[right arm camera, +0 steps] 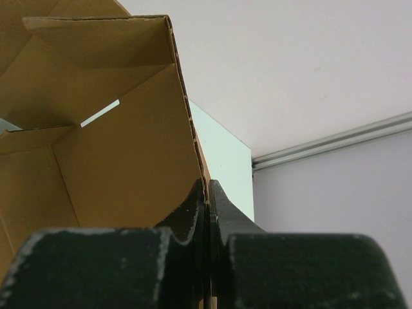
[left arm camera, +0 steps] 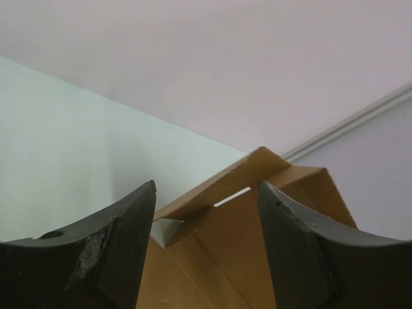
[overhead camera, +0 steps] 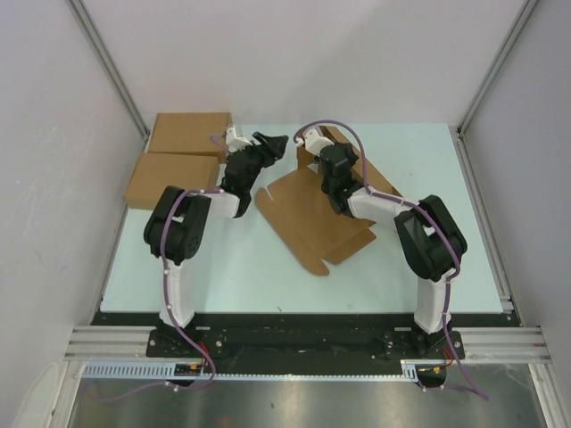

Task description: Fold the paper box

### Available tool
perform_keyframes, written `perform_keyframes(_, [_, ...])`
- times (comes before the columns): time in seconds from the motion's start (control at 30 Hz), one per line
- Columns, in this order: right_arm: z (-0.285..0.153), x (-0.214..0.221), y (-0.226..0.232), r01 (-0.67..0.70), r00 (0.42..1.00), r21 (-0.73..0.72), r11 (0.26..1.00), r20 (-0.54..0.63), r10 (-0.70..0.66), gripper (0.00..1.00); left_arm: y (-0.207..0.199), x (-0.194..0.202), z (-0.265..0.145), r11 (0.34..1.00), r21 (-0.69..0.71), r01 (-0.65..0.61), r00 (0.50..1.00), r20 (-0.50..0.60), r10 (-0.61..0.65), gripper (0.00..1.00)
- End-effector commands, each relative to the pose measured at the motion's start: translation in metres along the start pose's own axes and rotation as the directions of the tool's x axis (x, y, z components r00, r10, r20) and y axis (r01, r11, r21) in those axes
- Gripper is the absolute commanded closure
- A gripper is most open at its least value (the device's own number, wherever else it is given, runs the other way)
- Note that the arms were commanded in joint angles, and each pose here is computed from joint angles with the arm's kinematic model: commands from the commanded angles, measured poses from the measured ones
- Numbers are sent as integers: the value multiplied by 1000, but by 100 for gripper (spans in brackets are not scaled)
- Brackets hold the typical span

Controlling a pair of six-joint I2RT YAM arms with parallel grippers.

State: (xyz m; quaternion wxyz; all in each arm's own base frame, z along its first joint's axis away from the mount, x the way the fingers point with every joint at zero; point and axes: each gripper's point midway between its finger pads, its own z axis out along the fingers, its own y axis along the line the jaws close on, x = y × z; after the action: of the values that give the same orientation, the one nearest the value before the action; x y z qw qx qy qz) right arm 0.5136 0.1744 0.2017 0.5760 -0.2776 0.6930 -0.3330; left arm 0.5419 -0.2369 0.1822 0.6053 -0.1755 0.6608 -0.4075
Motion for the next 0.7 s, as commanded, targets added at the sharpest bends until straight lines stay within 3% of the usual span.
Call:
perform_keyframes(0.0, [-2, 25, 23, 34, 997, -40, 999, -69, -37, 100, -47, 1, 5, 958, 254, -131, 991, 9, 134, 27])
perform_keyframes(0.2, [-2, 27, 32, 22, 998, -83, 996, -65, -27, 100, -45, 15, 18, 906, 323, -275, 955, -19, 297, 6])
perform_keyframes(0.27, [-3, 27, 32, 9, 998, -93, 996, -65, -15, 100, -30, 27, 23, 903, 308, -301, 937, -80, 340, 0])
perform_keyframes(0.4, [-2, 25, 32, -7, 999, -122, 992, -54, 0, 100, -21, 30, 38, 839, 302, -452, 860, -103, 500, 3])
perform_keyframes(0.67, [-3, 20, 31, -9, 999, -134, 991, -33, 5, 100, -3, 40, 62, 742, 298, -600, 725, -189, 662, 17])
